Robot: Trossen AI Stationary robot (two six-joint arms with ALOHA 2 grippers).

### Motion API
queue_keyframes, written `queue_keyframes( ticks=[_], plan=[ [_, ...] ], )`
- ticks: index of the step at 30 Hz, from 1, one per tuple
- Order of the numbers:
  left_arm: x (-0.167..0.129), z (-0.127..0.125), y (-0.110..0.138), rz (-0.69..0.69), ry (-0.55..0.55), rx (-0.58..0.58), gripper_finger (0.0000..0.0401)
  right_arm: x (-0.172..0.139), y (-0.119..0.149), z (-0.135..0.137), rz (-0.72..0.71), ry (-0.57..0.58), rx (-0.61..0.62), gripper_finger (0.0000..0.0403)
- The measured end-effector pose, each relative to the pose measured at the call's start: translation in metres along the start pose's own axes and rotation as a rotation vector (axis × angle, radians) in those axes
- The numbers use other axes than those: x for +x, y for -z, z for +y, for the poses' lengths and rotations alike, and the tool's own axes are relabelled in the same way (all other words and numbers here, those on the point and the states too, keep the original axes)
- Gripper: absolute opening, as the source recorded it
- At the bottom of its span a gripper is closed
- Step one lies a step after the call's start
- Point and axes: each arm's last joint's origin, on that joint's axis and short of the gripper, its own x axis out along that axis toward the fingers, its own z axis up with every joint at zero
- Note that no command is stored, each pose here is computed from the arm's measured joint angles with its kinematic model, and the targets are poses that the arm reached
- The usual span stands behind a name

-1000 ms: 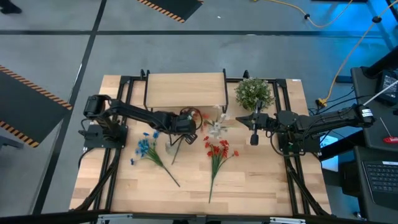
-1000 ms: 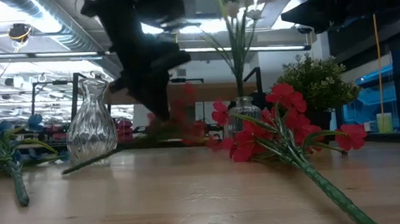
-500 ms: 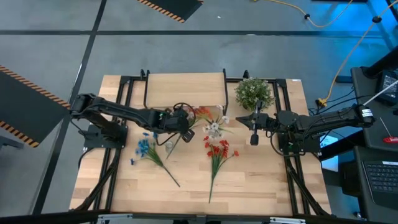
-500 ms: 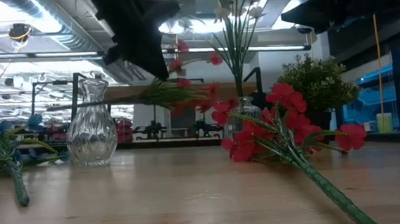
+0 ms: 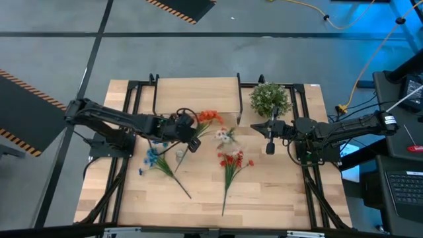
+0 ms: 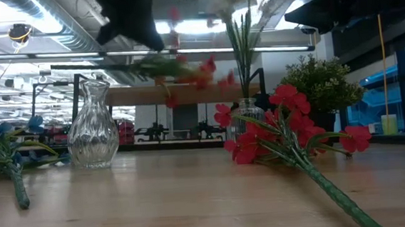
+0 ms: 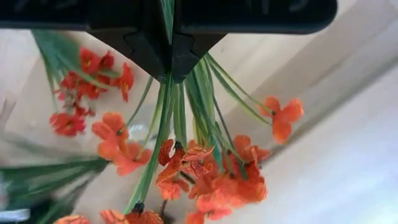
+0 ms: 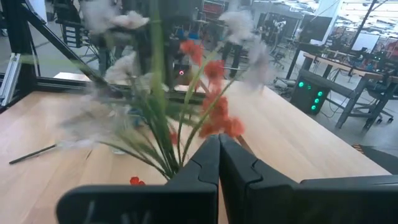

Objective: Pick and place flowers into a vace then onto a shelf
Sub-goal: Put the left orange flowers into the right transparent vase

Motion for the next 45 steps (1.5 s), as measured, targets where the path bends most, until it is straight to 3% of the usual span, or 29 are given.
queue_keyframes(
  ticks=[18,29,36,45],
  plan=[
    [-0.04,0.016,-0.017,-0.163,0.003,0.036,0.0003,0.0,0.0,0.0,-0.004,0.001,0.001,0.0005],
    [-0.052,0.009,-0.011,-0.046,0.184,-0.039,0.0003,0.0,0.0,0.0,-0.003,0.001,0.001,0.0005],
    [-0.064,0.004,-0.006,-0.056,0.245,-0.044,0.0003,0.0,0.0,0.0,-0.003,0.001,0.001,0.0005],
    [-0.086,0.014,-0.012,-0.218,0.183,0.007,0.0003,0.0,0.0,0.0,-0.003,0.0,0.001,0.0005]
  ],
)
